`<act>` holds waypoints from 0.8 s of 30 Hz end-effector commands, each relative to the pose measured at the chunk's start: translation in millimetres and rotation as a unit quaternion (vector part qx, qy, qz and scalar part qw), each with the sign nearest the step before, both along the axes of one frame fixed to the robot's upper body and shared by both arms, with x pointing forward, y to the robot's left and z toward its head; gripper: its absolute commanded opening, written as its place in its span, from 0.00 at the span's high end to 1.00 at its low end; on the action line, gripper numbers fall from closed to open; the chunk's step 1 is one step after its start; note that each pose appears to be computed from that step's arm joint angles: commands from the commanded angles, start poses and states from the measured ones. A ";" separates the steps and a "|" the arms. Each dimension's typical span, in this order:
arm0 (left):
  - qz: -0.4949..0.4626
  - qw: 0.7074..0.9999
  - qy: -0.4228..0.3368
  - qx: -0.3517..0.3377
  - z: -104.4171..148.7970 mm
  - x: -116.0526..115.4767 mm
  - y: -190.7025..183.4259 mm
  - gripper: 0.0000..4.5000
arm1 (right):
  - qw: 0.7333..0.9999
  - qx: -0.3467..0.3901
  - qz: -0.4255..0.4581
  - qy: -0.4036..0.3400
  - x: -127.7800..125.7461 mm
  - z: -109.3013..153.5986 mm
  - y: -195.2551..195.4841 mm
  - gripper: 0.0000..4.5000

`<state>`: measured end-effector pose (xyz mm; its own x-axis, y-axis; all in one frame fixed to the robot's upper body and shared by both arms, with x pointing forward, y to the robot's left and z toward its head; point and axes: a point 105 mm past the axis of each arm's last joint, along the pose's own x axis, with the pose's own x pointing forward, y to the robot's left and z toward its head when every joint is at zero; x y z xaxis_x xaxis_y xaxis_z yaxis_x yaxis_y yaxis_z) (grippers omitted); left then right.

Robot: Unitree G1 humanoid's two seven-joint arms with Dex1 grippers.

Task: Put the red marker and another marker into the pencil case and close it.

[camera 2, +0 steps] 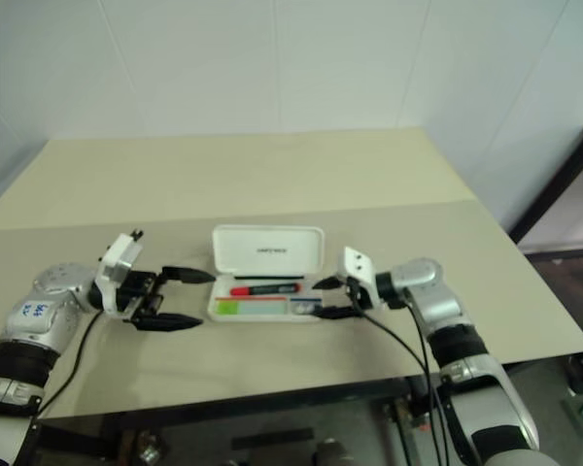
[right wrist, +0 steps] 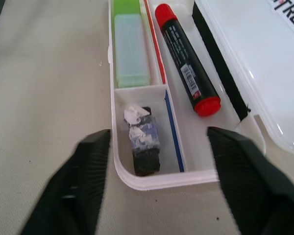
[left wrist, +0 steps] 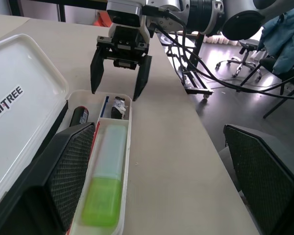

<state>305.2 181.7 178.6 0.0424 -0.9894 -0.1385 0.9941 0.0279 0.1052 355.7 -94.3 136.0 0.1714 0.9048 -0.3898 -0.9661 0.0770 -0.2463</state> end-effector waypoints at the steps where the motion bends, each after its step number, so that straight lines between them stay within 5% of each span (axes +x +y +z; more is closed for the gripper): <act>1: -0.046 0.999 -0.010 0.004 7.8 -7.6 2.5 0.00 | 1.000 0.008 0.001 -0.027 0.9 15.8 0.7 0.01; 9: -0.043 0.999 -0.012 0.008 7.3 -2.3 0.7 0.00 | 0.998 0.018 -0.001 -0.055 -3.3 31.6 -2.9 0.01; 17: -0.007 0.999 -0.046 -0.017 24.0 14.7 4.0 0.00 | 0.976 0.142 -0.024 -0.164 -26.1 90.6 -14.2 0.01; 24: 0.045 0.996 -0.059 -0.059 38.3 40.3 7.2 0.00 | 0.969 0.169 -0.087 -0.158 -50.9 88.7 -47.0 0.01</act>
<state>347.8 188.5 210.0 0.1775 -0.9840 -0.0133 0.9693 0.1725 0.1754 311.7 -136.7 206.2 0.3835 0.9232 -0.0235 -0.8445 0.3403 -0.4135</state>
